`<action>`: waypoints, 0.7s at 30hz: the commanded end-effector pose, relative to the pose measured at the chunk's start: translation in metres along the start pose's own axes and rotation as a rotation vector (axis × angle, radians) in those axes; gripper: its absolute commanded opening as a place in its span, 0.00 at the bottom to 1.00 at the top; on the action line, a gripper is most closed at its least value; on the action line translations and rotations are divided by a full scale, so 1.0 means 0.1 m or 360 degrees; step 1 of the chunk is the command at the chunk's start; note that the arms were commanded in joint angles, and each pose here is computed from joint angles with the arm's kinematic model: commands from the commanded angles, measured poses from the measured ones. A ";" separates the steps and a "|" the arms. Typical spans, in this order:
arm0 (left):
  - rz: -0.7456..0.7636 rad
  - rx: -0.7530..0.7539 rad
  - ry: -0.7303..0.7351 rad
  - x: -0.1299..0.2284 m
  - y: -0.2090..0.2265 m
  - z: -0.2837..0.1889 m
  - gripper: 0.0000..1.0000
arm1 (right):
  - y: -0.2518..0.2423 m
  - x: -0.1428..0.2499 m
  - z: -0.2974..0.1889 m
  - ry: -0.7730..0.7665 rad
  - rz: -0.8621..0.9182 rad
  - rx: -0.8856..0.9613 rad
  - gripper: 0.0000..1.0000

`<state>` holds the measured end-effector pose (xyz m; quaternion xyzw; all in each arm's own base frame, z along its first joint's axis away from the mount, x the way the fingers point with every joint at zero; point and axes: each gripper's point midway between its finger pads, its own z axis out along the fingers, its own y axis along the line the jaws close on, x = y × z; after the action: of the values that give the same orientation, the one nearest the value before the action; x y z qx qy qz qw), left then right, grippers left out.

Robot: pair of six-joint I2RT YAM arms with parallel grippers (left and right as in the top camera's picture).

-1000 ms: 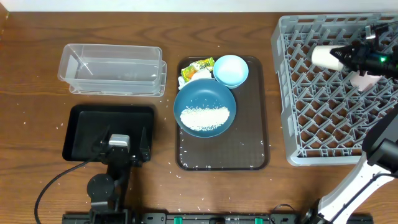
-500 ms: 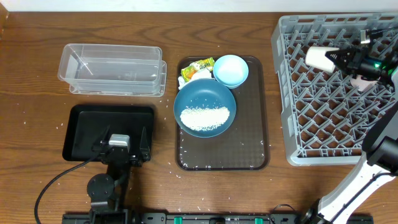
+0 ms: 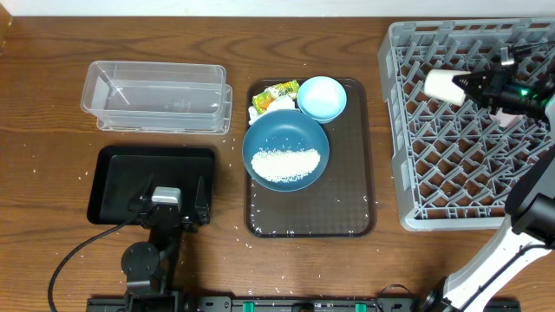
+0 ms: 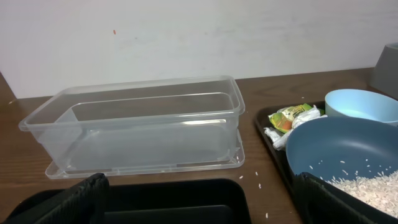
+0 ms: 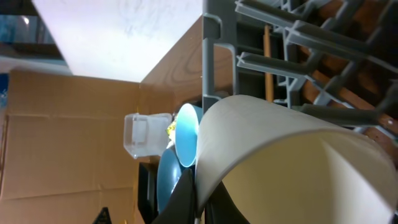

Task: Sort waste into correct bins and load items into the dishwasher rack
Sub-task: 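Lower the white cup into the rack and open the right gripper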

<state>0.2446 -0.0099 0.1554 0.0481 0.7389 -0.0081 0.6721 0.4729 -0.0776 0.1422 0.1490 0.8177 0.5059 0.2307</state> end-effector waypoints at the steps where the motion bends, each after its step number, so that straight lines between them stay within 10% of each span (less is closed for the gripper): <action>1: -0.0001 0.0015 0.0079 0.17 -0.02 0.01 0.96 | -0.81 0.07 -0.18 -0.0014 0.0159 0.0494 0.02; 21: -0.0001 0.0015 0.0079 0.17 -0.02 0.01 0.96 | -1.05 0.13 -0.61 -0.0069 0.0309 0.0911 0.10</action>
<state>0.2446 -0.0099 0.1554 0.0481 0.7389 -0.0081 0.6721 0.4596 -0.1074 0.1370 0.2028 0.8466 0.4422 0.2159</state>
